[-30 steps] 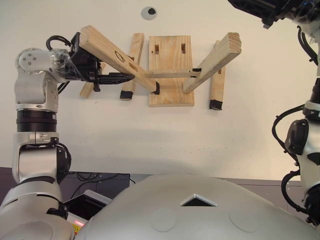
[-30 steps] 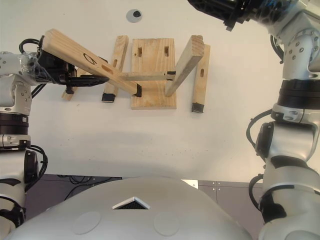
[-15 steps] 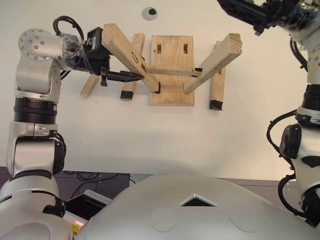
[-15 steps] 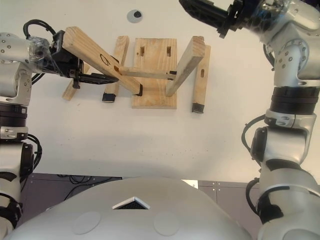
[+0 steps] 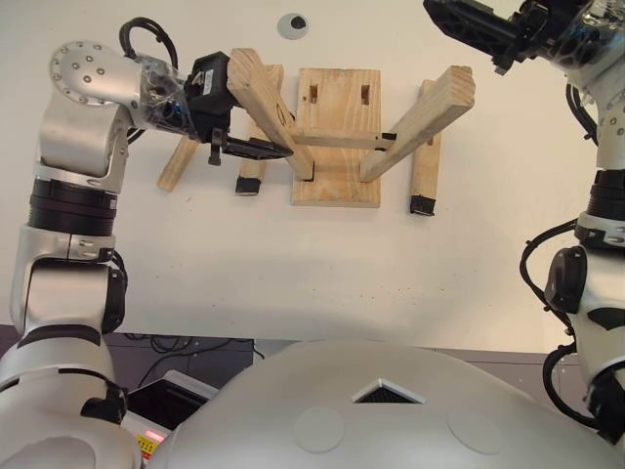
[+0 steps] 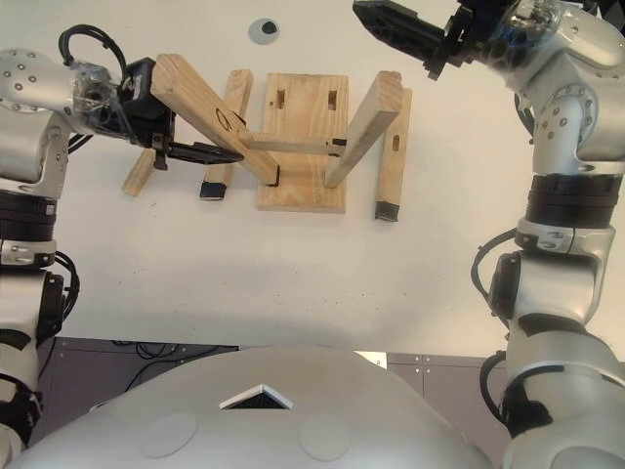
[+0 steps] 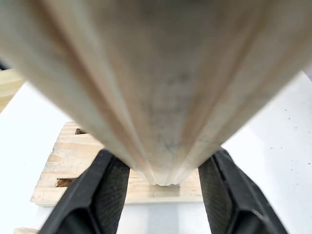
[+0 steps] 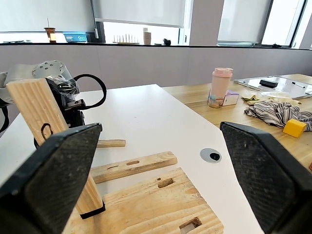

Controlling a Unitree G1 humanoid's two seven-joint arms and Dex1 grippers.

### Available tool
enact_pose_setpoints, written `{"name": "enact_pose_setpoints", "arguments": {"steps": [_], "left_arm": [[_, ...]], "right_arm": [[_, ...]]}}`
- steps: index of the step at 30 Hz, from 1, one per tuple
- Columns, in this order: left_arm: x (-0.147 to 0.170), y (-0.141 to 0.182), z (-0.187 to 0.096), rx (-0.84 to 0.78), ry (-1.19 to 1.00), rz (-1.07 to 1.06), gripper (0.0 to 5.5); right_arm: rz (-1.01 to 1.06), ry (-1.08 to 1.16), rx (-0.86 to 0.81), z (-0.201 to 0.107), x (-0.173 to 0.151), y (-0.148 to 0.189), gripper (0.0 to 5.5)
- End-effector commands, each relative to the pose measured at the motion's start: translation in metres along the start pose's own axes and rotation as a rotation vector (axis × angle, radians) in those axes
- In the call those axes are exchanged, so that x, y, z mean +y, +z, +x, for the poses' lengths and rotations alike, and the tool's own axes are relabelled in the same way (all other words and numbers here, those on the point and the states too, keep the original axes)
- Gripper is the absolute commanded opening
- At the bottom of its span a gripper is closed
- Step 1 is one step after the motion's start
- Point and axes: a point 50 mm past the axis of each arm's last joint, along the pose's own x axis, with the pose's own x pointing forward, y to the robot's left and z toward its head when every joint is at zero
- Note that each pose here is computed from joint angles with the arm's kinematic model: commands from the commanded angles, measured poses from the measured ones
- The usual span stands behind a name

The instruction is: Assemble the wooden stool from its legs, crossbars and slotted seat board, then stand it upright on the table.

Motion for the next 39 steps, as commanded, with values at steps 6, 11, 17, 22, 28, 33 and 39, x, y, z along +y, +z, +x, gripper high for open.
{"name": "enact_pose_setpoints", "arguments": {"steps": [6,11,17,22,28,33,39], "left_arm": [[-0.053,-0.079,0.024,0.334,-0.124,-0.361,2.01],[-0.097,-0.133,0.040,0.300,-0.080,-0.667,2.01],[-0.069,-0.096,0.045,0.155,-0.007,-0.494,2.01],[-0.045,-0.057,0.023,0.129,0.087,-0.197,2.01],[-0.063,-0.056,-0.011,0.224,0.067,-0.141,2.01],[-0.052,-0.044,-0.011,0.067,0.199,-0.206,2.51],[-0.061,-0.049,-0.031,0.115,0.165,-0.240,3.30]], "right_arm": [[-0.007,0.006,0.002,0.003,0.003,-0.002,4.48],[0.020,0.028,0.016,0.005,0.004,-0.005,4.48],[0.031,0.003,0.015,0.001,0.003,-0.006,4.48],[0.022,-0.083,-0.026,-0.016,-0.003,-0.001,4.48],[0.124,-0.212,-0.123,-0.061,-0.006,0.009,4.48],[0.196,-0.261,-0.138,-0.083,-0.001,0.008,4.48],[0.247,-0.055,0.063,-0.096,0.032,-0.005,4.48]]}}
